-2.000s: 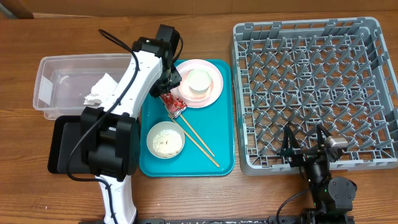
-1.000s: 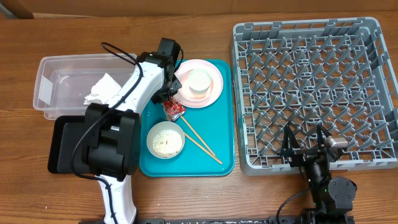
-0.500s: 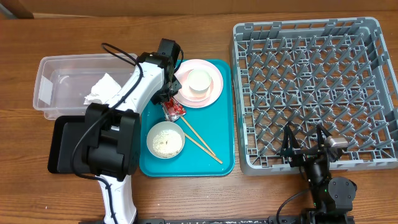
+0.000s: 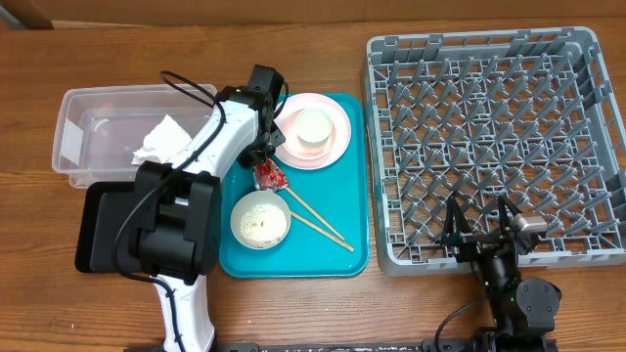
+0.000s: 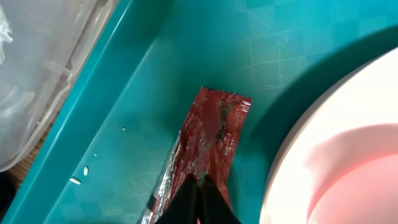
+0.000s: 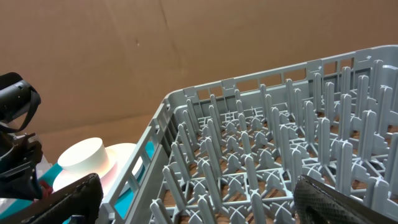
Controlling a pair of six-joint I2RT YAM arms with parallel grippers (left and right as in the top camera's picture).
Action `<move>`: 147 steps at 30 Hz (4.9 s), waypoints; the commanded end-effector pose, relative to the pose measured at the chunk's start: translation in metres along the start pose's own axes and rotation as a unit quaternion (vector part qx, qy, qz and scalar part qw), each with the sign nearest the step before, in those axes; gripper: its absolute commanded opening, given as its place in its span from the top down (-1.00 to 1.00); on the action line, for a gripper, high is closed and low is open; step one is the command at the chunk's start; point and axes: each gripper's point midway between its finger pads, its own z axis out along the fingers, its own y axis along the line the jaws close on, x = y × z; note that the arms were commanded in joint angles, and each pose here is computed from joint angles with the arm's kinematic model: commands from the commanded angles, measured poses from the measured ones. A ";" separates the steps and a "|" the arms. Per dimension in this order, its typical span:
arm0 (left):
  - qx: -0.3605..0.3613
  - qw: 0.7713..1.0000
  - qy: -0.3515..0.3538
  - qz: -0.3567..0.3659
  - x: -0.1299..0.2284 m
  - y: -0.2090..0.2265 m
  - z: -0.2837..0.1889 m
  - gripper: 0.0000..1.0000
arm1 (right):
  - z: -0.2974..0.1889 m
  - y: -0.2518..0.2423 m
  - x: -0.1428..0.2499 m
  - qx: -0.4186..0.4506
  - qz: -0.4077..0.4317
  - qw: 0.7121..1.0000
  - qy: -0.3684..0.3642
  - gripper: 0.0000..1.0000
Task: Sort waste into correct bins and load items into the dishwasher
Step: 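Reach the left gripper to the red wrapper and grasp it, then carry the red wrapper with the left gripper into the clear bin and release, then reach the left gripper to the rice bowl rim and grasp it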
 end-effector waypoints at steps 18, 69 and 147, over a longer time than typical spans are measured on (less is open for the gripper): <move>0.034 0.998 -0.052 0.031 -0.070 -0.010 -0.136 0.92 | 0.001 -0.002 0.003 0.003 0.003 1.000 0.002 -0.99; 0.213 0.975 0.048 0.045 -0.112 0.085 -0.173 0.87 | 0.001 -0.002 0.003 0.003 0.003 1.000 0.002 -1.00; -0.005 0.937 0.076 0.341 0.164 0.021 -0.066 0.59 | 0.001 -0.002 0.003 0.003 0.003 1.000 0.002 -1.00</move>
